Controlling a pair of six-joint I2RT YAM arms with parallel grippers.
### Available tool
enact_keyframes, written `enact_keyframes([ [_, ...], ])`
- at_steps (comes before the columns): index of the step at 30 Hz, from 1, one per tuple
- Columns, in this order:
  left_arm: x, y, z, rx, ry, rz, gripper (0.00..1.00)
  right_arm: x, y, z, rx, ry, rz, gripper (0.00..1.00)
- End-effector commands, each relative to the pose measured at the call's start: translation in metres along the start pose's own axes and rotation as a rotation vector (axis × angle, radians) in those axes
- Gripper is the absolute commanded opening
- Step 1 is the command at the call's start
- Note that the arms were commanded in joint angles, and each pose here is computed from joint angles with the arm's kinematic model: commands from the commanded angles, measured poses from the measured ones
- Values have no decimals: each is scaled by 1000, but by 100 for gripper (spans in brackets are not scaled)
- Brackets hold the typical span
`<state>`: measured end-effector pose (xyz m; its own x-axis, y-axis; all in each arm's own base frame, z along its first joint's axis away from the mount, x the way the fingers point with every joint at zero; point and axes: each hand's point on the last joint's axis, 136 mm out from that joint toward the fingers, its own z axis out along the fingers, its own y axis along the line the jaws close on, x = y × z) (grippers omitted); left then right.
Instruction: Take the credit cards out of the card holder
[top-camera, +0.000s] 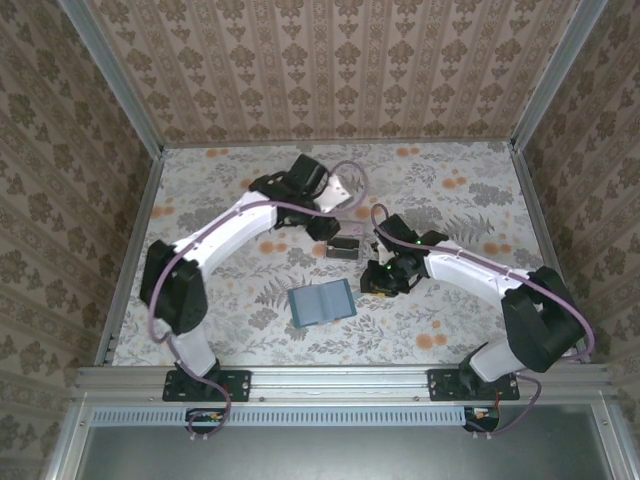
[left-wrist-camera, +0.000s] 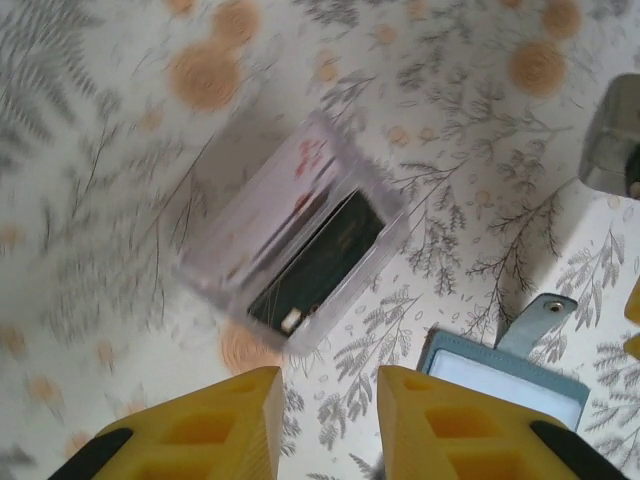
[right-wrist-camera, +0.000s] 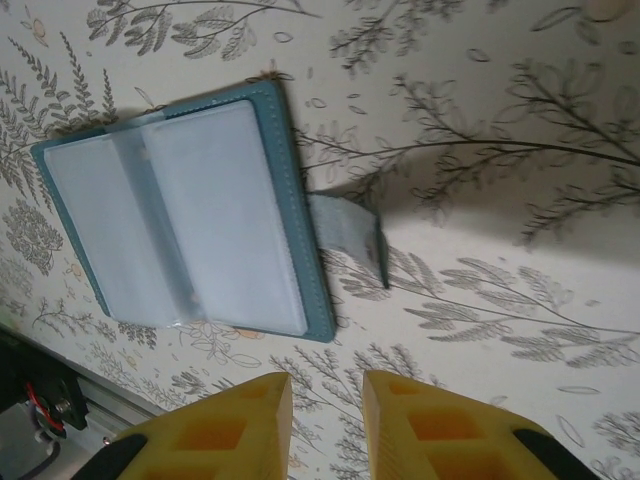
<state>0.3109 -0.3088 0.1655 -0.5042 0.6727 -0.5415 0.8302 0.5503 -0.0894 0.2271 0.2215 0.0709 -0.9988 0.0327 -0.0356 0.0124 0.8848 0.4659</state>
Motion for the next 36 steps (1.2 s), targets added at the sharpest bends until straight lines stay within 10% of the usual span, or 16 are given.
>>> enact_keyframes([
  [1,13,7,-10,-37,-107,-246,31,-7,14,6,10,-10,-21,26],
  [16,171,-18,0,-89,98,-556,17,-6,46,58,70,85,-94,32],
  [36,200,-39,51,-11,239,-551,10,2,56,87,75,145,-117,41],
])
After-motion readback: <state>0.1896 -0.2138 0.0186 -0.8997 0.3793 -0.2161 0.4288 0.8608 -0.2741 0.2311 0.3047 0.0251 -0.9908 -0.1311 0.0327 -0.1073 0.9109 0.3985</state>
